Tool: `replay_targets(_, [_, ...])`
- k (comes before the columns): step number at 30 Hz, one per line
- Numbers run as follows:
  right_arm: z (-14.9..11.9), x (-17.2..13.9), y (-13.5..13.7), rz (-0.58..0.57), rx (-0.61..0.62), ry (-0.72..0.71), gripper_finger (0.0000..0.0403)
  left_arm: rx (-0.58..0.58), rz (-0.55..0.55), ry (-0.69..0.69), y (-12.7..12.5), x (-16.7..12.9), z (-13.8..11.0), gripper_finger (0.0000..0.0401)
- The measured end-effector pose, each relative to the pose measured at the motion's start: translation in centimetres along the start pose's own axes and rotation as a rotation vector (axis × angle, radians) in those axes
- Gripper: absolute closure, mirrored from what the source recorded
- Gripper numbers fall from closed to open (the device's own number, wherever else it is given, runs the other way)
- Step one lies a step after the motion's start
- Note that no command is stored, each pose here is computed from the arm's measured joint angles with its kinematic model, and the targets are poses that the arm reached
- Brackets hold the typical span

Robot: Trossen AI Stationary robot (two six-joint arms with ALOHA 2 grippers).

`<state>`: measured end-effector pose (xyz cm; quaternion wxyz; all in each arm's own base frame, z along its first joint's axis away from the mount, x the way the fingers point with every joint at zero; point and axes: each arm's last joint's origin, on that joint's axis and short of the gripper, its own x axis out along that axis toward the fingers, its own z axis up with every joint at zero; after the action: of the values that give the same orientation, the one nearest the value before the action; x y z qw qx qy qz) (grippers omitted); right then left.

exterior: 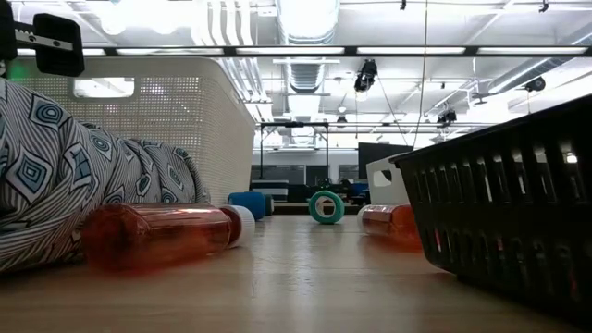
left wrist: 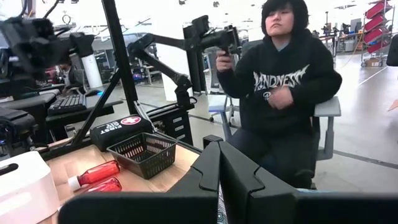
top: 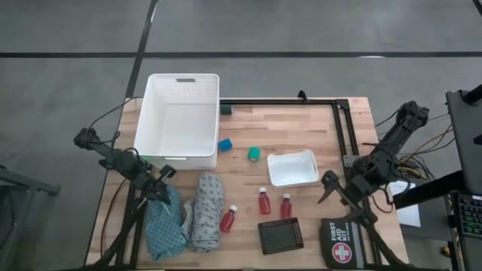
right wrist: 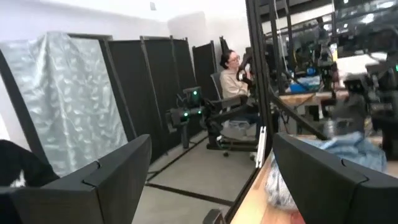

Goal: Pick & place medical supplies in basket/bin
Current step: Put the light green bandage into the small white bin

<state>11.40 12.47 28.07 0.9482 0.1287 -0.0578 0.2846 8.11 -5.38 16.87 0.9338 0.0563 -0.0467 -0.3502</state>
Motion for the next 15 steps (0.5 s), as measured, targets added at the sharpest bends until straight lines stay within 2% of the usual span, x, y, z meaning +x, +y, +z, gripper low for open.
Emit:
replay_targets(2, [0.8, 1.1, 0.5, 0.0, -0.038, -0.001, 0.0071, 0.0, 0.0, 0.0, 0.0, 0.0, 0.0, 0.0395])
replay_targets(7, [2.4, 3.5, 1.5, -0.004, -0.277, 0.014, 0.0071, 0.0, 0.0, 0.0, 0.0, 0.0, 0.0, 0.0395])
replay_targets(10, [2.7, 4.8, 1.6, -0.021, -0.312, 0.071, 0.0071, 0.0, 0.0, 0.0, 0.0, 0.0, 0.0, 0.0395])
replay_targets(13, [3.0, 6.0, 0.5, -0.129, -0.334, 0.163, 0.0071, 0.0, 0.0, 0.0, 0.0, 0.0, 0.0, 0.0395])
replay_targets(15, [3.3, 6.7, -1.0, -0.268, -0.382, 0.221, 0.0071, 0.0, 0.0, 0.0, 0.0, 0.0, 0.0, 0.0395])
